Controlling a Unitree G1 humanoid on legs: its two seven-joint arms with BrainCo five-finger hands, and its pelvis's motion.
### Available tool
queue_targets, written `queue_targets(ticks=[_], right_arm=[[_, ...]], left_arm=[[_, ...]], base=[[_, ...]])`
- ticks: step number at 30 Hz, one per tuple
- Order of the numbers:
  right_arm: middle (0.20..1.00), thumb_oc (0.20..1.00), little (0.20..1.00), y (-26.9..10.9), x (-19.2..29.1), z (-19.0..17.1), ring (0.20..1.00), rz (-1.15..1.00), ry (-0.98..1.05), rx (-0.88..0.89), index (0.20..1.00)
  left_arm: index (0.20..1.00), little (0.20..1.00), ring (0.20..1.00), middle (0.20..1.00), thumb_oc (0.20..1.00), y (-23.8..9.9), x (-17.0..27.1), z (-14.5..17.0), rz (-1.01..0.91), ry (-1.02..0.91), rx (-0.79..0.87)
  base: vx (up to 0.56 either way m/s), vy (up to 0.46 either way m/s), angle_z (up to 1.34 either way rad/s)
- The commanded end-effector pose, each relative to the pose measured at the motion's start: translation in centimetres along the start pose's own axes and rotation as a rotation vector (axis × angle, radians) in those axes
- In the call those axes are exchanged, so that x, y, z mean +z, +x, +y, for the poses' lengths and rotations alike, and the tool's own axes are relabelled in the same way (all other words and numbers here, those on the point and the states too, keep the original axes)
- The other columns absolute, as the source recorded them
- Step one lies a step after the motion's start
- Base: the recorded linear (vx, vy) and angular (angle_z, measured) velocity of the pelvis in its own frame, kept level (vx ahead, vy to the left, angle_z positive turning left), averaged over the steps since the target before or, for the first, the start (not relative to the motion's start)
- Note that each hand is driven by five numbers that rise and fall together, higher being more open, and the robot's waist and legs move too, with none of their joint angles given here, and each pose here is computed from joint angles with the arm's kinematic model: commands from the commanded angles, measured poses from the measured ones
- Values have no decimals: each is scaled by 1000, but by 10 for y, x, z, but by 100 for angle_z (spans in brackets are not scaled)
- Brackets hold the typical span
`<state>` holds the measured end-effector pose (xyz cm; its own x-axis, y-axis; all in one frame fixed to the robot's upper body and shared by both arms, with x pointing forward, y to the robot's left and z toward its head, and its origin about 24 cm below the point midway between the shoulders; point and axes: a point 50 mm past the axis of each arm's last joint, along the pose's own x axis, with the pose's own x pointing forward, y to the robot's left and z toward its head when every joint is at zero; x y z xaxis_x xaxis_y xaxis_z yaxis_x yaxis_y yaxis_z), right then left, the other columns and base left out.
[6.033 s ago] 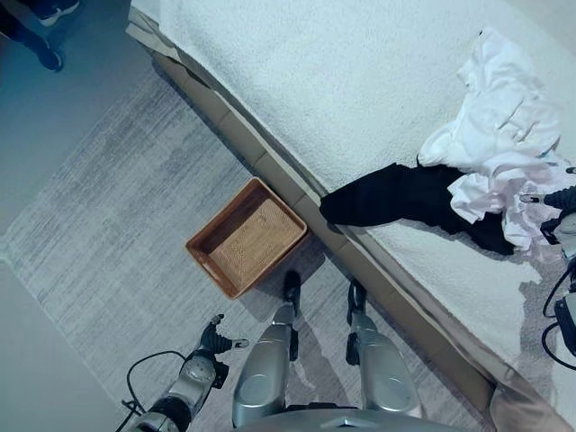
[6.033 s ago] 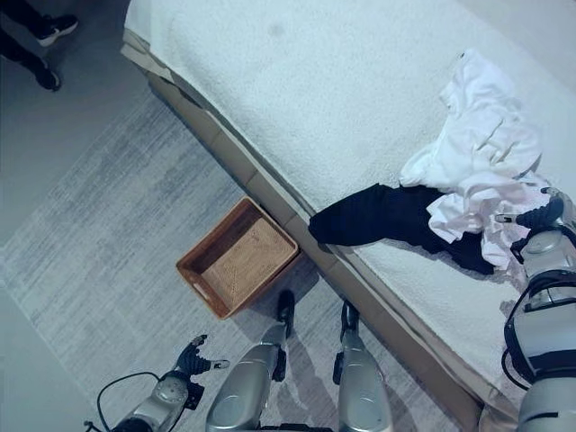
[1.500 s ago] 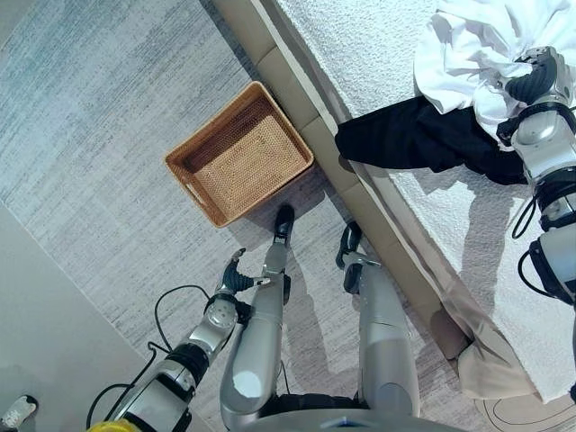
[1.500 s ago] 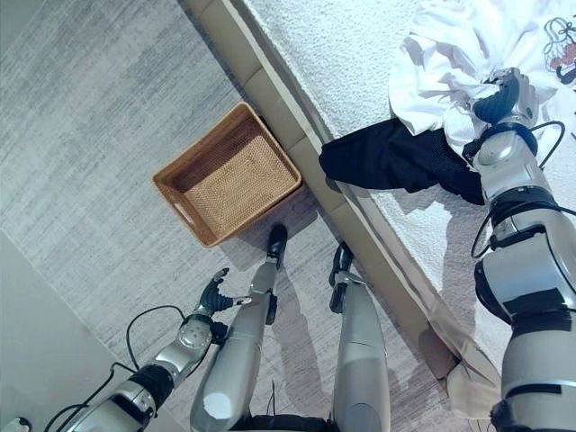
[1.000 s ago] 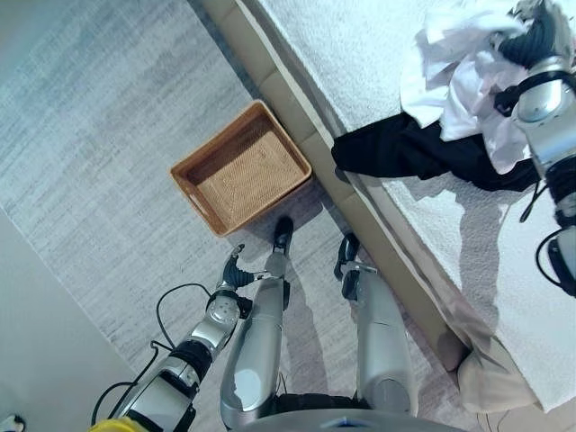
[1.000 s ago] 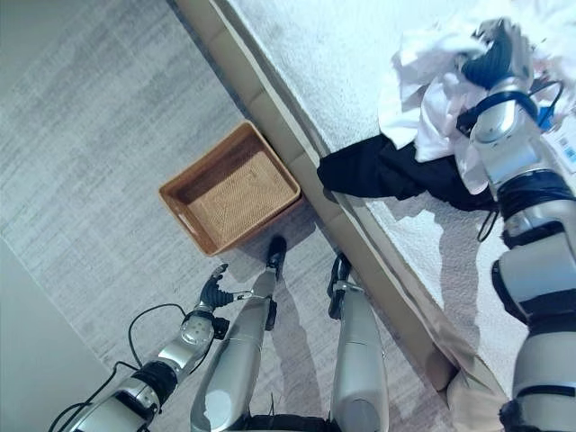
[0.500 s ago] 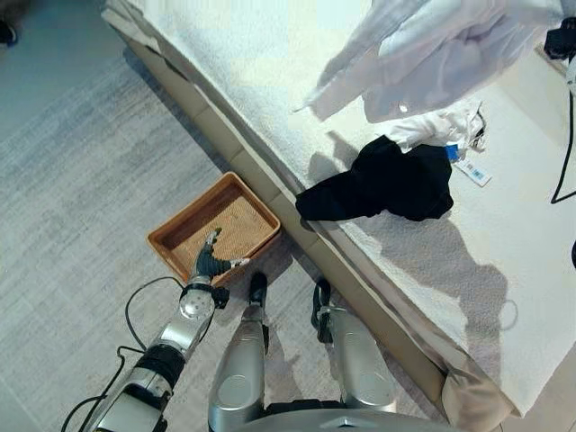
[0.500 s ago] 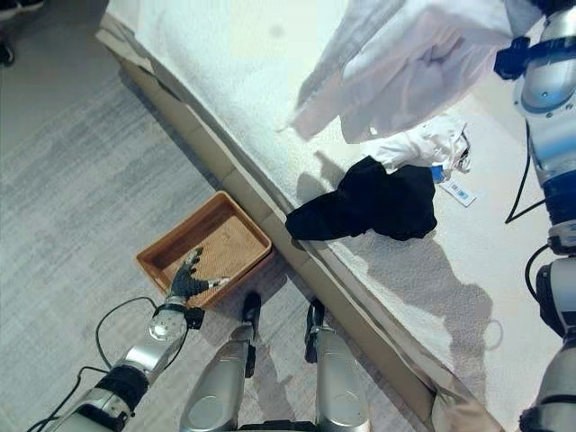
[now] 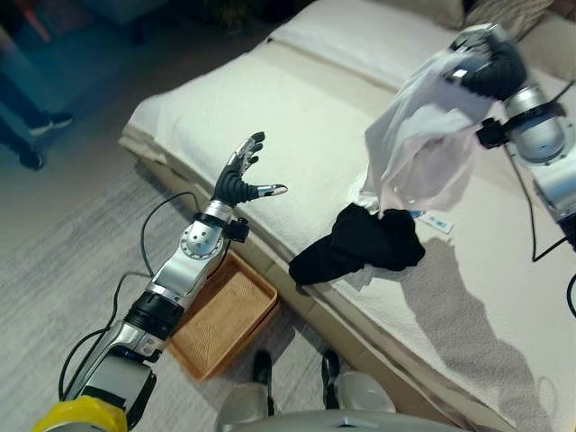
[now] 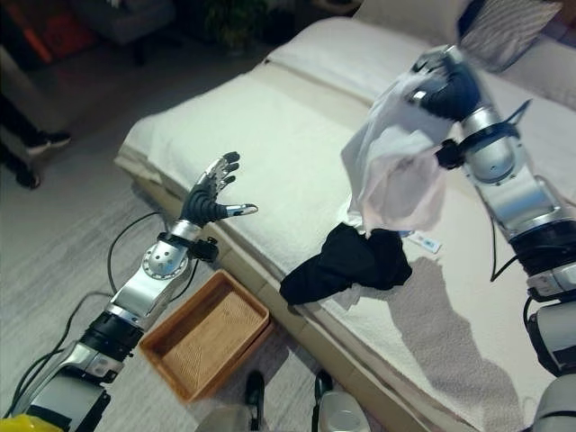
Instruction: Pick up clothes into the bucket
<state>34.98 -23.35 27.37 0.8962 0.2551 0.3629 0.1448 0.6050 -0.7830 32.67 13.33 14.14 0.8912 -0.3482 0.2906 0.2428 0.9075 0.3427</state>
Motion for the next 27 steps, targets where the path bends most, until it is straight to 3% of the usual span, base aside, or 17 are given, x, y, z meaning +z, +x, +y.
queue_targets(ticks=[1,5,9,20,23,24,27], right_arm=[[200,200,200,2,21,1,200,-89,73,65,200],[200,200,200,-5,26,17,200,-110,107,194,200],[200,200,200,-7,38,29,200,-151,146,268,200],[200,200,200,-12,74,40,200,-320,271,315,200],[200,200,200,-11,84,41,200,-361,292,316,200],[200,200,200,-10,89,46,200,-378,309,341,200],[200,200,200,-8,89,54,200,-374,322,365,200]], left_arm=[[1000,1000,1000,1000,1000,1,-5,-9,9,-9,-39],[1000,1000,1000,1000,1000,11,2,-31,6,-103,-137],[1000,1000,1000,1000,1000,23,17,-62,4,-148,-357],[1000,1000,1000,1000,1000,19,15,-135,79,-288,-537],[1000,1000,1000,1000,1000,14,19,-155,127,-426,-635],[1000,1000,1000,1000,1000,6,23,-167,187,-554,-752],[1000,1000,1000,1000,1000,-4,20,-169,251,-608,-819]], base=[[23,-8,-7],[28,-1,-10],[0,0,0],[0,0,0],[-2,1,1],[0,0,0],[0,0,0]])
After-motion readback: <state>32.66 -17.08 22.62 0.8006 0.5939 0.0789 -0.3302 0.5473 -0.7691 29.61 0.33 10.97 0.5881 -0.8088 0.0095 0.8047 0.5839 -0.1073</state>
